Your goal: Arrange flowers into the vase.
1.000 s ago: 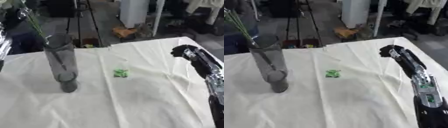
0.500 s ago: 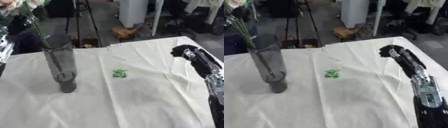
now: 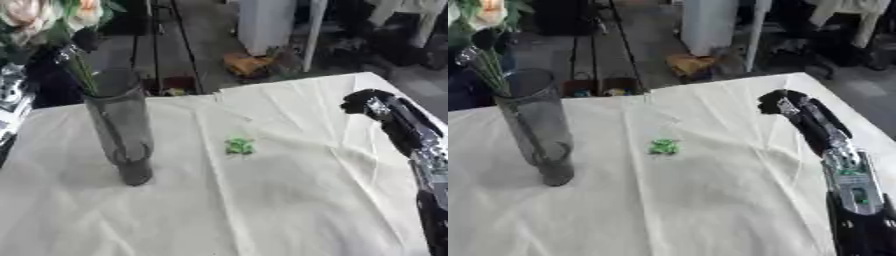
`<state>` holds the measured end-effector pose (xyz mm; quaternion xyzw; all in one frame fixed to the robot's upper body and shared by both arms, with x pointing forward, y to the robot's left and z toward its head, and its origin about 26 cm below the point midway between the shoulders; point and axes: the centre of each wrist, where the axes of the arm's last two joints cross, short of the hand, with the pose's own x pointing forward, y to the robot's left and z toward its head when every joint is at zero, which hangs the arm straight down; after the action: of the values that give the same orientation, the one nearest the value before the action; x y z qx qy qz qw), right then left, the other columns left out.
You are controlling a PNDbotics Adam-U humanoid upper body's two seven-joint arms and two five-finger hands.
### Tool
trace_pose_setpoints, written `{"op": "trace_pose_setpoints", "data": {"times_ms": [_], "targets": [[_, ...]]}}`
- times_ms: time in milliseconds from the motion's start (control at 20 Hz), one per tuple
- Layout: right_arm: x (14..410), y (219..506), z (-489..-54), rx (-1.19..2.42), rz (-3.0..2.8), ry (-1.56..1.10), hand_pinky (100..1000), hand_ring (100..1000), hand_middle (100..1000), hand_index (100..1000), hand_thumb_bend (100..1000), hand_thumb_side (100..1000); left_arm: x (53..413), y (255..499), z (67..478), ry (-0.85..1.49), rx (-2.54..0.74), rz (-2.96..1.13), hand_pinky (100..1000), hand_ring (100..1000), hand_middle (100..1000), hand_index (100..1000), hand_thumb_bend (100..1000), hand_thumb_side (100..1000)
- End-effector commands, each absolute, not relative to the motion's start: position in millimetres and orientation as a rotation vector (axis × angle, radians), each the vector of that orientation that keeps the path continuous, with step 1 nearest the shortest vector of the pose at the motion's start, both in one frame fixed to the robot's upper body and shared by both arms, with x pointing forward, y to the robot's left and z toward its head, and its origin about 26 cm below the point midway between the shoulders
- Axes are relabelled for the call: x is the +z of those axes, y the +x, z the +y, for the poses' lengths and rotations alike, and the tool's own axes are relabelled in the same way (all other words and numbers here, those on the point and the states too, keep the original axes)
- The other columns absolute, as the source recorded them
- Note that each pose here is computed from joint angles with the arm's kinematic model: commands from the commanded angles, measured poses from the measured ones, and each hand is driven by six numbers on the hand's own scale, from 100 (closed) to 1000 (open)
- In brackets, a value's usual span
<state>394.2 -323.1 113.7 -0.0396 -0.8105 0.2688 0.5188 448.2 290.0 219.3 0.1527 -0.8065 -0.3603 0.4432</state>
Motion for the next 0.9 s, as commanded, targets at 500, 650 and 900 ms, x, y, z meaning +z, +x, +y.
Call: {"op": "trace_pose_setpoints", "data": {"times_ms": [500, 650, 900], "targets": [[127.3, 397.0, -325.1, 0.663, -1.973, -0.118, 794, 744, 523, 712, 100, 826, 213.6, 447.8, 286.8, 0.389, -1.042, -1.976, 727, 680, 654, 720, 851, 981], [127.6, 397.1, -325.2, 0.663, -1.973, -0.119, 794, 744, 522, 712, 100, 826, 210.9, 448.1, 285.9, 0.395, -1.069, -1.961, 740, 692, 665, 729, 848, 992], [127.9, 397.3, -324.7, 0.664, -1.975, -0.119, 794, 744, 522, 712, 100, 826, 205.6, 448.6, 286.5, 0.422, -1.150, -1.901, 766, 734, 711, 763, 861, 1000]]}}
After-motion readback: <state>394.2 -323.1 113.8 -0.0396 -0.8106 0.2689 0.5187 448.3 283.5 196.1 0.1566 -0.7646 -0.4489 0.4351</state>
